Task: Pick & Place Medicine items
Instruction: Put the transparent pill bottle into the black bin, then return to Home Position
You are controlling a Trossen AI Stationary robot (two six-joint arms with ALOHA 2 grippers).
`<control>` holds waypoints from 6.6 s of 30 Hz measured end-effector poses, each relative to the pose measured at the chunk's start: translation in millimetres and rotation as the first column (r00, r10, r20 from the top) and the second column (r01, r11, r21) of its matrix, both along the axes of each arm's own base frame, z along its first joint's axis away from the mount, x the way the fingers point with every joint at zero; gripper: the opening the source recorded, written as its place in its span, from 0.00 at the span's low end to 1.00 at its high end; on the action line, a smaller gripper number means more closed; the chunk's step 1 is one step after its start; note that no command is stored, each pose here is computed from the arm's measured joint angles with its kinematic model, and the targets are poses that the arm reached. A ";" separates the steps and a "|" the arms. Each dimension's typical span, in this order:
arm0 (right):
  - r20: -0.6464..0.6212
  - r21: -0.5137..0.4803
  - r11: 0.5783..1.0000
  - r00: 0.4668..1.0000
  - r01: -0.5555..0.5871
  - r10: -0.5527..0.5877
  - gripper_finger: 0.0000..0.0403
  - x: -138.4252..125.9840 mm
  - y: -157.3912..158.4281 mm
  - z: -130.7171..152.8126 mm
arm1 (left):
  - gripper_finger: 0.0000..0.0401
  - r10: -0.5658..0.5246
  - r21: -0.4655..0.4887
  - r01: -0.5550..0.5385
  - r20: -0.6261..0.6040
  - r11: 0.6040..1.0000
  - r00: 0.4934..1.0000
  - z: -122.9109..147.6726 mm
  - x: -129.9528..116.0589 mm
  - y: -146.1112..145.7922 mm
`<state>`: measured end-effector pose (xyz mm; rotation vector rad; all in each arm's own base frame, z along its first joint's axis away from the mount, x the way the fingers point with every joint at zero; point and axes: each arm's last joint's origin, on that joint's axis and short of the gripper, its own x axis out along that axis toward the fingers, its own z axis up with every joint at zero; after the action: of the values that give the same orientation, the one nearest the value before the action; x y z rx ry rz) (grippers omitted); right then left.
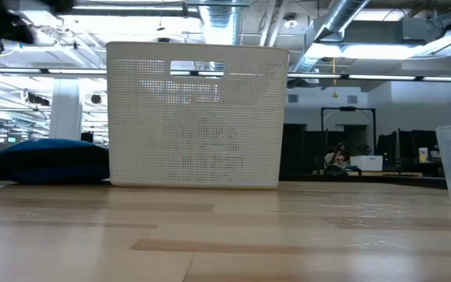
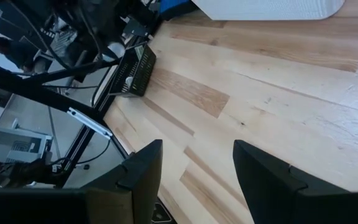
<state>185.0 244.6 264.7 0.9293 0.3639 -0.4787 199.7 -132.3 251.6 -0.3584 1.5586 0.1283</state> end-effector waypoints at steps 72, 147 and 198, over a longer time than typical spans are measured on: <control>0.016 -0.007 1.000 1.000 -0.009 0.009 0.48 1.2 1.5 1.3 | 0.36 -0.046 -0.286 0.420 0.778 0.861 0.626 25.5 -51.6 -57.7; 0.217 -0.056 0.997 0.975 0.059 -0.046 0.48 47.5 -8.8 23.4 | 0.00 -0.246 0.246 -0.063 0.969 0.967 0.001 -83.8 -84.4 129.6; 0.231 -0.558 0.664 0.675 -0.498 0.701 0.48 151.7 -106.5 67.8 | 0.00 -0.070 0.085 -0.091 0.985 0.992 0.161 -97.6 -86.7 128.6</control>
<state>336.6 138.1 332.5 0.3738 0.1285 0.2896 113.0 -3.7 154.0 -0.2428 0.1512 -0.0249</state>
